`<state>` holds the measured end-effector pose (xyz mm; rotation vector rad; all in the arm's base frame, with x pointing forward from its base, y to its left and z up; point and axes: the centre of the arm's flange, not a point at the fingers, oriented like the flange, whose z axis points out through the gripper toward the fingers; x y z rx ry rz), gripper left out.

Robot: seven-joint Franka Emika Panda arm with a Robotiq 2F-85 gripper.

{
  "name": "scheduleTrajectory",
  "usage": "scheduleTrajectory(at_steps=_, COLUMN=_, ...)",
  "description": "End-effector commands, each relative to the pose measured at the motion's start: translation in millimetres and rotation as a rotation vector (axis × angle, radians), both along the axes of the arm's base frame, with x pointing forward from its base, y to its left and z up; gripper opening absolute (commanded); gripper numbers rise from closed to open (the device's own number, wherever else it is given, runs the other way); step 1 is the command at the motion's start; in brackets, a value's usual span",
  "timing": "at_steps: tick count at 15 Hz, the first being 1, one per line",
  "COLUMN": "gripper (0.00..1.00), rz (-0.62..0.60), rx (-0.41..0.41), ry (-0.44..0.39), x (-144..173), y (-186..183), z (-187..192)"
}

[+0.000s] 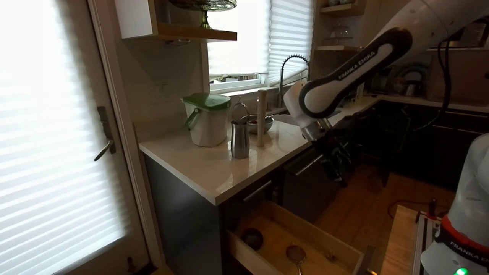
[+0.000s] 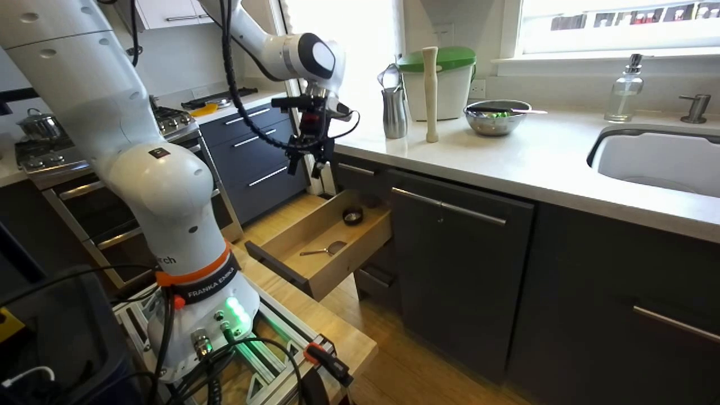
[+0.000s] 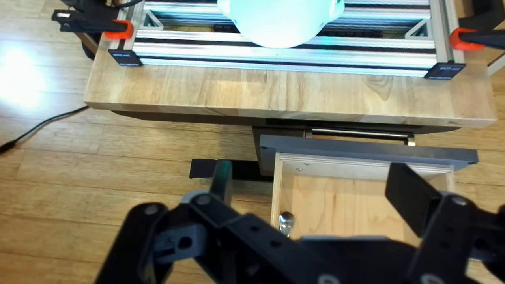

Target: Remove the black object from the drawer and put it on the counter

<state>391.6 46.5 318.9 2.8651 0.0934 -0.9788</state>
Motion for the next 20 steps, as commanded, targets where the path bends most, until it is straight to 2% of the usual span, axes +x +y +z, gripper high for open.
scheduleTrajectory(at_steps=1, gripper=1.0, rz=-0.019, rx=-0.019, ry=0.008, x=-6.8, y=-0.8, z=-20.9)
scheduleTrajectory(at_steps=3, gripper=1.0, rz=-0.039, rx=-0.037, ry=0.032, x=-18.7, y=-4.9, z=-46.0)
scheduleTrajectory(at_steps=5, gripper=1.0, rz=-0.047, rx=-0.038, ry=0.034, x=-19.8, y=-7.3, z=-47.5)
scheduleTrajectory(at_steps=6, gripper=1.0, rz=-0.093, rx=-0.067, ry=-0.048, x=-19.2, y=-5.7, z=-40.9)
scheduleTrajectory(at_steps=7, gripper=1.0, rz=-0.12, rx=-0.059, ry=-0.123, x=-18.0, y=0.8, z=-38.5)
scheduleTrajectory(at_steps=8, gripper=1.0, rz=-0.138, rx=-0.071, ry=-0.169, x=-14.4, y=5.2, z=-43.3)
scheduleTrajectory(at_steps=12, gripper=1.0, rz=-0.236, rx=-0.042, ry=-0.396, x=-3.2, y=27.4, z=-74.2)
scheduleTrajectory(at_steps=18, gripper=1.0, rz=-0.286, rx=-0.121, ry=-0.762, x=13.3, y=89.4, z=-119.8)
scheduleTrajectory(at_steps=20, gripper=1.0, rz=-0.326, rx=-0.123, ry=-0.799, x=14.6, y=90.9, z=-137.8)
